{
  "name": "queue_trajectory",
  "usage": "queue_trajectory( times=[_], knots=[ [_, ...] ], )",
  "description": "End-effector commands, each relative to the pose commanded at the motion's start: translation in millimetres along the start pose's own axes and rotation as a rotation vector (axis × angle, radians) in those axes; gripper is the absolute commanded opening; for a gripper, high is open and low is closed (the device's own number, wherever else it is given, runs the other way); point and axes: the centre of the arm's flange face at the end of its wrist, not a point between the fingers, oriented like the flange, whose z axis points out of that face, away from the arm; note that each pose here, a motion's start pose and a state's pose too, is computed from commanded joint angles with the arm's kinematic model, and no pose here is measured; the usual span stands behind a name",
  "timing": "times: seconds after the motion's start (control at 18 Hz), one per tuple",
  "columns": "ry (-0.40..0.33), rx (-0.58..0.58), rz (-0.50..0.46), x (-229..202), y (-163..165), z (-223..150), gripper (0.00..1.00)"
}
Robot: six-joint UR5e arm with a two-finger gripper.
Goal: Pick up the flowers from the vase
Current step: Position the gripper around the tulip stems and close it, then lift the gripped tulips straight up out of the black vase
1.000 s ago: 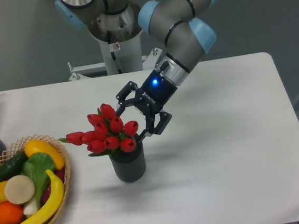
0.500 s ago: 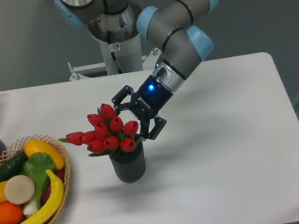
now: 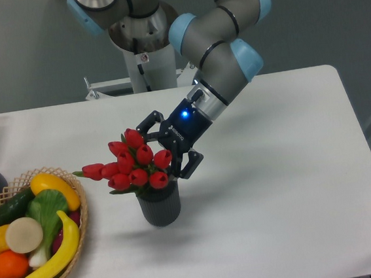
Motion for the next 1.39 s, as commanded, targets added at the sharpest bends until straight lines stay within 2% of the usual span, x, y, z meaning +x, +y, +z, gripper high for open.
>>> queue_trajectory(
  times=[0.22, 0.5, 0.67, 0.78, 0.89, 1.17, 1.39],
  knots=[
    [0.002, 0.002, -0.002, -1.8, 0.6, 1.3, 1.0],
    [0.001, 0.003, 0.002, -1.9, 0.2, 1.1, 0.72],
    [0.0, 0.008, 0.005, -2.3, -0.7, 0.9, 0.63],
    [-0.002, 0.009, 0.004, -3.7, -0.9, -0.1, 0.61],
    [-0.004, 0.009, 0.002, -4.3, -2.7, -1.0, 0.52],
    [-0.015, 0.03, 0.01, -9.1, -8.9, -5.8, 0.51],
    [-0.036, 0.063, -0.033, -16.3, -29.6, -17.8, 0.51]
  ],
)
